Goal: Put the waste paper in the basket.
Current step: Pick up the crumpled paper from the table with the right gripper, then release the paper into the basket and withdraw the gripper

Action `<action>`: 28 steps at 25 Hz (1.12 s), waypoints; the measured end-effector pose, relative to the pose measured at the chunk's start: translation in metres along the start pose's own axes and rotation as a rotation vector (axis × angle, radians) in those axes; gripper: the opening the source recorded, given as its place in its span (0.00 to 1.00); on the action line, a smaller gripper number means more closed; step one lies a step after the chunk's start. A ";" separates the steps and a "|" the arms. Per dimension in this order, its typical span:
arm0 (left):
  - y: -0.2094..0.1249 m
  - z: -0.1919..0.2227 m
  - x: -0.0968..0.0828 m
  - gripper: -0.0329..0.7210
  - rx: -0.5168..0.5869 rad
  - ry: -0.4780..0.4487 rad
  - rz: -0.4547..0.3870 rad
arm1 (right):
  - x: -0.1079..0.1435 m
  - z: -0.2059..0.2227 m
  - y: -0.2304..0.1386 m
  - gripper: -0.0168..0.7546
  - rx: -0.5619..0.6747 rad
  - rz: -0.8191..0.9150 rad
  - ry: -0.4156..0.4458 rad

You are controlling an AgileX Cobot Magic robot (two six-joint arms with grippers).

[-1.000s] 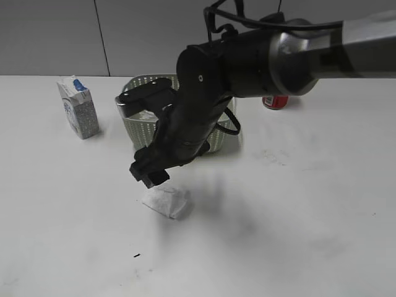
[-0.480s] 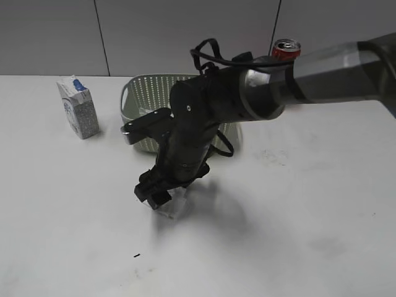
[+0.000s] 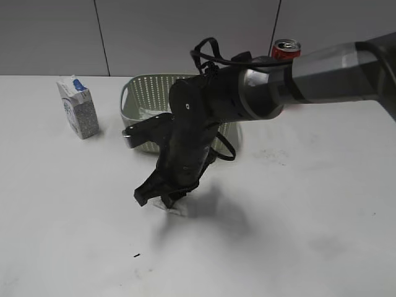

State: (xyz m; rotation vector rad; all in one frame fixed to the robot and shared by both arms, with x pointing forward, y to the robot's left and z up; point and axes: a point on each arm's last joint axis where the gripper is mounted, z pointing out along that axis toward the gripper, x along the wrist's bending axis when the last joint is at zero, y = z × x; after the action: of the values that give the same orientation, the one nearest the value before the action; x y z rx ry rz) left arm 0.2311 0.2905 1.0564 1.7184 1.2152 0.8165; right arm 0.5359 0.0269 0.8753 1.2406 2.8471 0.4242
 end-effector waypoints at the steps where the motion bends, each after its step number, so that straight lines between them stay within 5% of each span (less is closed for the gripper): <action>1: 0.000 0.000 0.000 0.81 0.000 0.000 0.000 | 0.001 -0.001 -0.001 0.14 0.007 0.008 0.007; 3: 0.000 0.000 0.000 0.81 0.000 0.000 0.000 | 0.003 -0.004 -0.002 0.04 0.027 0.035 0.030; 7: 0.000 0.000 0.000 0.81 0.000 0.000 0.000 | 0.008 -0.031 0.001 0.01 0.004 0.047 0.055; 11: 0.000 0.000 0.000 0.81 0.000 0.000 0.000 | 0.011 -0.089 0.015 0.01 -0.164 0.008 0.041; 17: 0.000 0.000 0.000 0.81 0.000 0.000 0.000 | 0.004 -0.156 0.046 0.01 -0.534 -0.146 -0.111; 24: 0.000 0.000 0.000 0.81 0.000 0.000 0.000 | -0.040 -0.155 0.071 0.01 -0.799 -0.054 -0.161; 28: 0.000 0.000 0.000 0.81 0.000 0.000 0.000 | -0.062 -0.128 0.078 0.01 -0.845 -0.028 -0.171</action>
State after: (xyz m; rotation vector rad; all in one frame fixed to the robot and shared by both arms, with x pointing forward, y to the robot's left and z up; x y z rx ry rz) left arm 0.2311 0.2905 1.0564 1.7184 1.2152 0.8165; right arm 0.6200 0.0022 1.0123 0.9754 2.1177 1.2633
